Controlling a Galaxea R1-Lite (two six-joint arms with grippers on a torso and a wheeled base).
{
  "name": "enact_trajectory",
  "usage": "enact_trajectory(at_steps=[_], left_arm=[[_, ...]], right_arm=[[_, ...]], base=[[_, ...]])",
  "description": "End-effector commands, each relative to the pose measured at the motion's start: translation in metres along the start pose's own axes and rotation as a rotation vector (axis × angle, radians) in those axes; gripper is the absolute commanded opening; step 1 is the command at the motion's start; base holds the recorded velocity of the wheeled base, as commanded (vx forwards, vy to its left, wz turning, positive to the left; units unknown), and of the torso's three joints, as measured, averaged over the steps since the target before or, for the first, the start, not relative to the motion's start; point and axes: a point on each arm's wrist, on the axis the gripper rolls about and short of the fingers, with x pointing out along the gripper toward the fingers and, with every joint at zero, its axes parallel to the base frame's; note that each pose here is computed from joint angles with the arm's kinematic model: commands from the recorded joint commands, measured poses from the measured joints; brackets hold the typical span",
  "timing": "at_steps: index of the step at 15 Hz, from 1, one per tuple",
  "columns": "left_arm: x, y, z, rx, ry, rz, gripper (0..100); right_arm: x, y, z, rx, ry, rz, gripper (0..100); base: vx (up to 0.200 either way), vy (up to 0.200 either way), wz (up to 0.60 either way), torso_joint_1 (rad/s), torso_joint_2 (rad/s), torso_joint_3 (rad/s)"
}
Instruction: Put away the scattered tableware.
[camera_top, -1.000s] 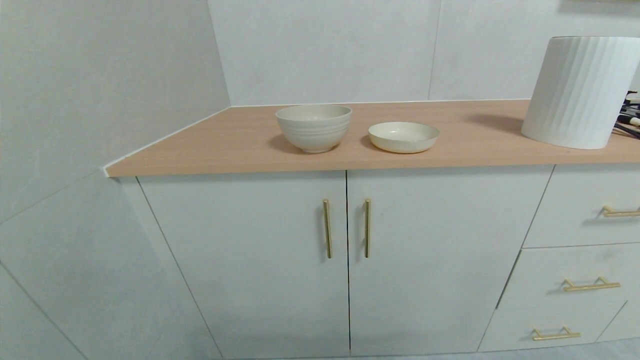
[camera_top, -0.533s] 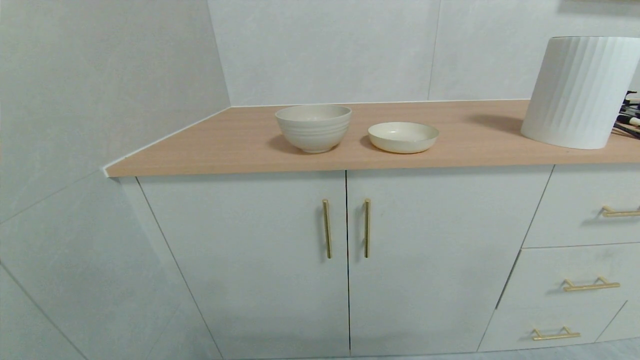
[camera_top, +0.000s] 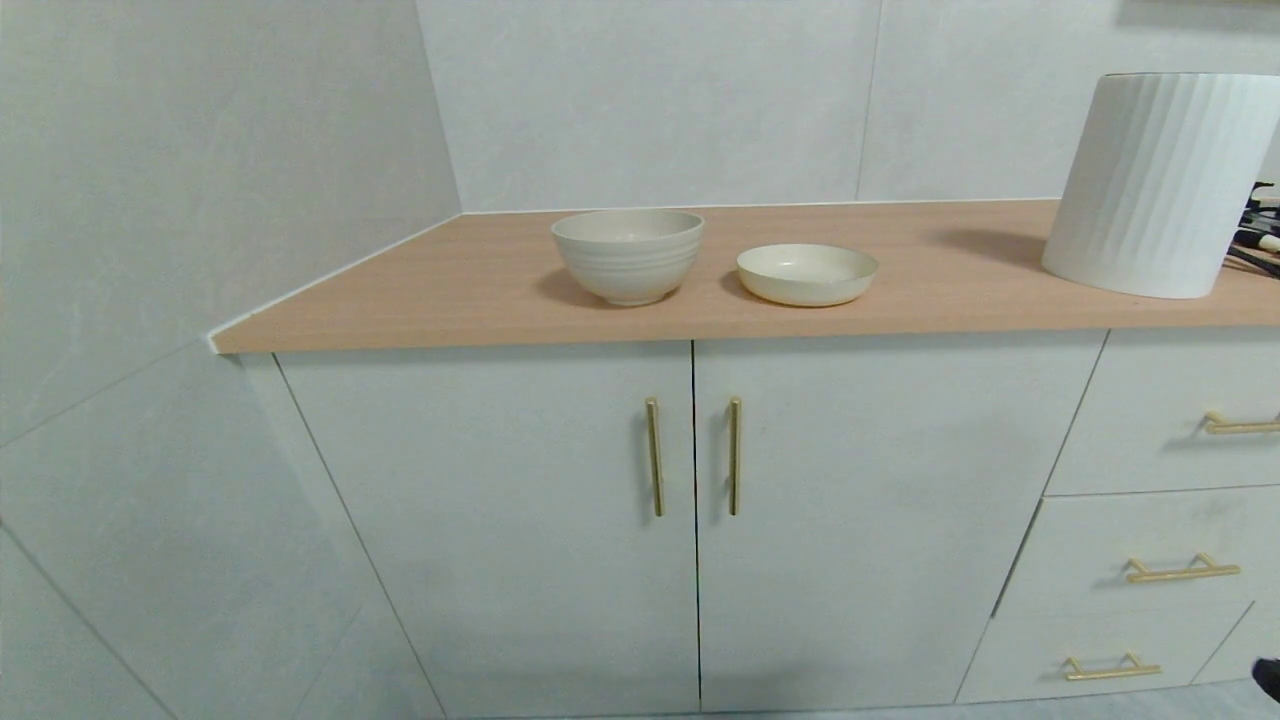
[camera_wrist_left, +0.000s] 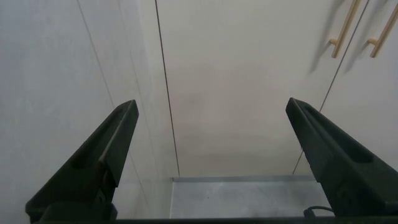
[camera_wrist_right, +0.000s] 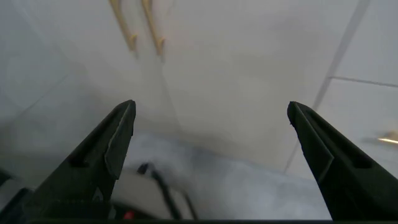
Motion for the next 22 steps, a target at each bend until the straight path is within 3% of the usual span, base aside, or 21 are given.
enact_trajectory(at_steps=[1, 7, 11, 15, 22], left_arm=[[0.000, 0.000, 0.000, 0.000, 0.000, 0.000, 100], [0.000, 0.000, 0.000, -0.002, 0.000, 0.000, 100], [0.000, 0.000, 0.000, -0.003, 0.000, 0.000, 100], [0.000, 0.000, 0.000, -0.002, 0.000, 0.000, 100], [0.000, 0.000, 0.000, 0.002, -0.001, 0.000, 100]], right_arm=[[0.086, -0.008, 0.040, 0.026, 0.190, 0.148, 100], [0.193, 0.018, 0.063, -0.010, 0.192, 0.326, 100], [0.231, 0.056, 0.073, 0.104, 0.228, 0.436, 100], [0.264, 0.064, 0.059, 0.101, 0.268, 0.443, 100], [0.314, 0.076, 0.023, 0.087, 0.221, 0.472, 100]], base=[[0.000, 0.000, 0.00, 0.000, 0.00, 0.000], [0.000, 0.000, 0.00, 0.000, 0.00, 0.000], [0.000, 0.000, 0.00, 0.000, 0.00, 0.000], [0.000, 0.000, 0.00, 0.000, 0.00, 0.000], [0.000, 0.000, 0.00, 0.000, 0.00, 0.000]])
